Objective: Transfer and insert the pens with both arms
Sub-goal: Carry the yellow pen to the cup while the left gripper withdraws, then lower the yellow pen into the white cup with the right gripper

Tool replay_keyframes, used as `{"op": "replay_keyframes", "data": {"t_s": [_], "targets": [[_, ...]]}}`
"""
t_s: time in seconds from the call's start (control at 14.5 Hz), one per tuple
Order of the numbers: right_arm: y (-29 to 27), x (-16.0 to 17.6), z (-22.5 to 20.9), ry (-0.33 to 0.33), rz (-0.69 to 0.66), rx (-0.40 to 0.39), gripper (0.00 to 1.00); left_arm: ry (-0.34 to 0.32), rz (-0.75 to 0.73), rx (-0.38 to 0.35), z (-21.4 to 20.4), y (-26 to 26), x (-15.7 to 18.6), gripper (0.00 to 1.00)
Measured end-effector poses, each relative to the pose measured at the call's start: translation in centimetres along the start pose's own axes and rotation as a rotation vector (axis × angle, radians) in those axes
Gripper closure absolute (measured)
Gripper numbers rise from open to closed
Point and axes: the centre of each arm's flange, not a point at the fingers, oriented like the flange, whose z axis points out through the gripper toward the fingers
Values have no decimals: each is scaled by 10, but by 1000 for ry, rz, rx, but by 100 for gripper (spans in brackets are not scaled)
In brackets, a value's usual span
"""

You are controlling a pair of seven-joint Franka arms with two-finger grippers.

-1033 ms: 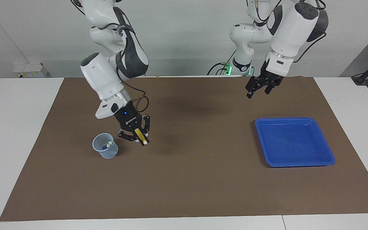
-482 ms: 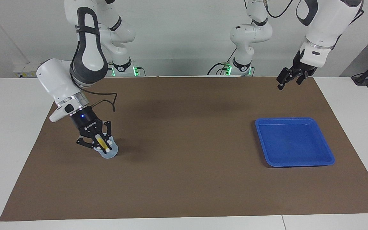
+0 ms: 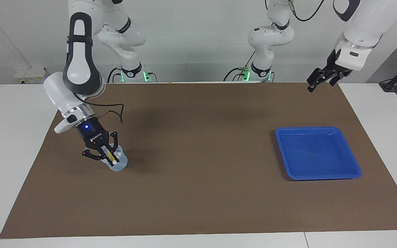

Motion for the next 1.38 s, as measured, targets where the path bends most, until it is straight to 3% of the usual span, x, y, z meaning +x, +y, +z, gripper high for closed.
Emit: {"op": "replay_keyframes", "data": {"t_s": [0.48, 1.38], "targets": [[10, -30, -7, 42, 5, -12, 81, -15, 87, 2, 10, 3, 7, 0], [4, -49, 0, 81, 11, -20, 81, 0, 103, -6, 11, 8, 10, 0]]}}
